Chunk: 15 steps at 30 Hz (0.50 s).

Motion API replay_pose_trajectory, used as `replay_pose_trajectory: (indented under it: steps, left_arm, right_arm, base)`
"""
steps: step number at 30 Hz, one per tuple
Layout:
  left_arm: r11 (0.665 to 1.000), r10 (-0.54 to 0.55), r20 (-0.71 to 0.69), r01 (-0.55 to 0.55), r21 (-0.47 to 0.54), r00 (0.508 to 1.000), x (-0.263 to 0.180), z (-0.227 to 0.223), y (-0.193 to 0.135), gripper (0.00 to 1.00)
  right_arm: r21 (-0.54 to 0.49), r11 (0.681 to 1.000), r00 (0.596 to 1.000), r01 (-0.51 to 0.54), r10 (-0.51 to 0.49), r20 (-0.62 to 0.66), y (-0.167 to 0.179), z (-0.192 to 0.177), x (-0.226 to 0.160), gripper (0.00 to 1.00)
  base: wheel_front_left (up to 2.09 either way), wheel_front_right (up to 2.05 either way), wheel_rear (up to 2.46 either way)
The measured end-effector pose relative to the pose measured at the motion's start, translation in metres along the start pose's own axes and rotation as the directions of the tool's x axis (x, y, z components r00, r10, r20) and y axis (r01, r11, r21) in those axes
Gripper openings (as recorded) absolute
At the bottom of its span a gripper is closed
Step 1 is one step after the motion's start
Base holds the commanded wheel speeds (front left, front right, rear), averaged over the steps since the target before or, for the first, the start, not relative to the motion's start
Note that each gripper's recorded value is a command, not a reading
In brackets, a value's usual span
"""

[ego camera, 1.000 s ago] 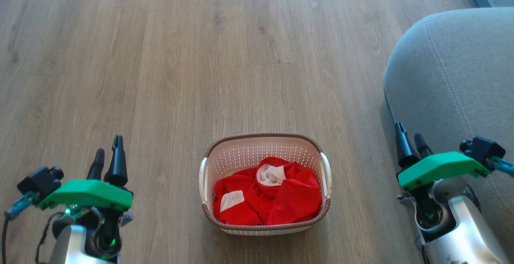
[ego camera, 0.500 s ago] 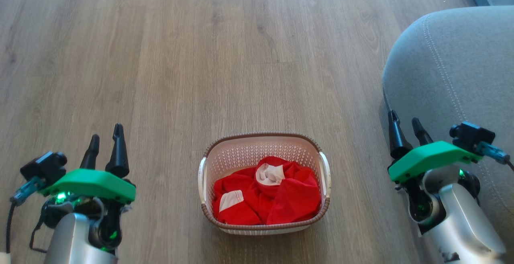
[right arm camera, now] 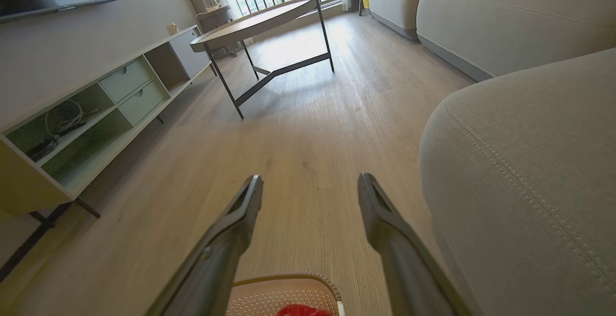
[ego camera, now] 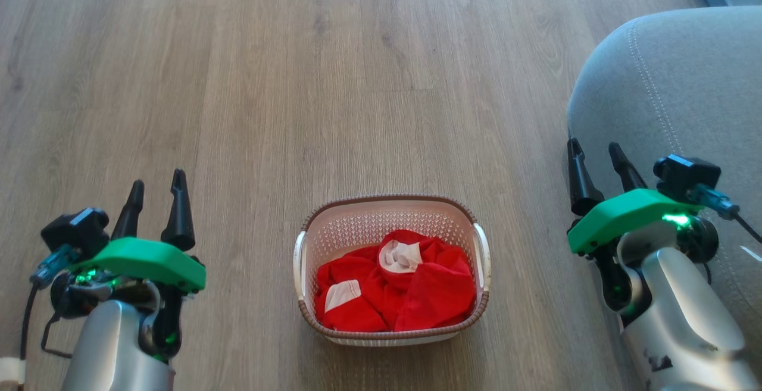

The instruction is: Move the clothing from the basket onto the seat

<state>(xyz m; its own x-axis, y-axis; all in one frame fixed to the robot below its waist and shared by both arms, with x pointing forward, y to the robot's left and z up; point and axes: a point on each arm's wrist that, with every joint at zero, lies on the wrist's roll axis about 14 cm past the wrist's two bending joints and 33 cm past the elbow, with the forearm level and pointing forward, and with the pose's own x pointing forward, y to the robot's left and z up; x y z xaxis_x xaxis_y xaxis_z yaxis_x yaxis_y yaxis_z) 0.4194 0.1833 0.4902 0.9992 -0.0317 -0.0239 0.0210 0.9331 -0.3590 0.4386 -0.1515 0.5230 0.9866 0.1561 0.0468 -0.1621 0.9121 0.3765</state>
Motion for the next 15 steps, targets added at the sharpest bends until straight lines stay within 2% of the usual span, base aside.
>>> replay_pose_trajectory:
  steps: [15]
  left_arm:
    - [0.988,-0.042,0.030,0.037,0.149,0.999,0.010,0.007,-0.009,1.00]
  right_arm:
    - [-0.192,0.979,0.996,-0.073,0.080,0.031,0.015,0.014,0.011,1.00]
  base:
    - [0.00,0.00,0.00]
